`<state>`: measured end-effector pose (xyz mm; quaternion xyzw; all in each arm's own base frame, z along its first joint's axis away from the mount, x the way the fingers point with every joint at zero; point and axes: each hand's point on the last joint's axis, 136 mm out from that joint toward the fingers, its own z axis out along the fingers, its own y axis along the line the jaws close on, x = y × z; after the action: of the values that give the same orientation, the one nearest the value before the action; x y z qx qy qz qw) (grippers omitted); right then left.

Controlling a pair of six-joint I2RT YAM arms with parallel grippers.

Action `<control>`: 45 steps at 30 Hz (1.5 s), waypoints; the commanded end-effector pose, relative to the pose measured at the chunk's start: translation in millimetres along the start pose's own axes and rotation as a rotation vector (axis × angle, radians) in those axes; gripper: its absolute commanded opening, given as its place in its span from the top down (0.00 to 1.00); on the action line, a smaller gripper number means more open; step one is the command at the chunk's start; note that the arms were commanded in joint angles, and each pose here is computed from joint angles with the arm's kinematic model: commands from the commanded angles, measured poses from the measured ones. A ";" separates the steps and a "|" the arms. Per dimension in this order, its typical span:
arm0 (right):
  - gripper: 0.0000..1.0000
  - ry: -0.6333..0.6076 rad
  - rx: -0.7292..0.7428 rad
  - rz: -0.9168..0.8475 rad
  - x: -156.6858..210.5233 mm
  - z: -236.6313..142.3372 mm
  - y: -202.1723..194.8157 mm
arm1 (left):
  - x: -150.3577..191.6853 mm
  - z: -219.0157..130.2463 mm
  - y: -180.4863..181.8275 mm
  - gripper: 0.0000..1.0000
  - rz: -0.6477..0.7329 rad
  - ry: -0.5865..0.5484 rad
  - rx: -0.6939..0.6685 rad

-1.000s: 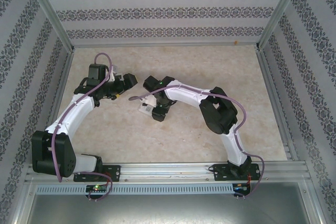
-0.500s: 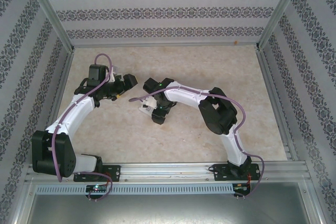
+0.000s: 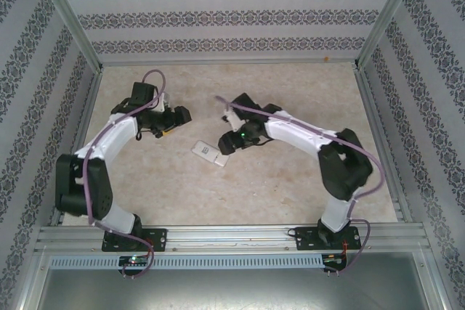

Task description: Load the batteries into the remote control

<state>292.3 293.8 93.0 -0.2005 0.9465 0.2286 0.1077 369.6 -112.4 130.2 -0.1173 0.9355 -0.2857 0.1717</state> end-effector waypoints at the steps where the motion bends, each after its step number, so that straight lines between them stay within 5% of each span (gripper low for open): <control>1: 0.32 0.001 -0.092 0.233 9.3 17.5 15.5 | 23.9 10.6 15.3 0.19 0.086 0.158 -0.095; 10: 0.43 0.089 -0.031 0.248 16.7 48.7 8.5 | 46.3 41.1 28.2 0.27 0.088 0.337 -0.108; 36: 0.51 0.302 0.189 0.208 69.5 90.1 -13.2 | 59.2 65.7 16.0 0.35 0.012 0.386 -0.043; 45: 0.29 0.174 0.083 0.230 35.0 49.3 11.4 | 55.4 72.2 16.5 0.31 0.052 0.415 -0.046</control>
<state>258.9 324.4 26.5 -0.1247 0.9755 0.1812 -0.0066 346.6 -148.0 46.2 -0.0562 0.9599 -0.2743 -0.0150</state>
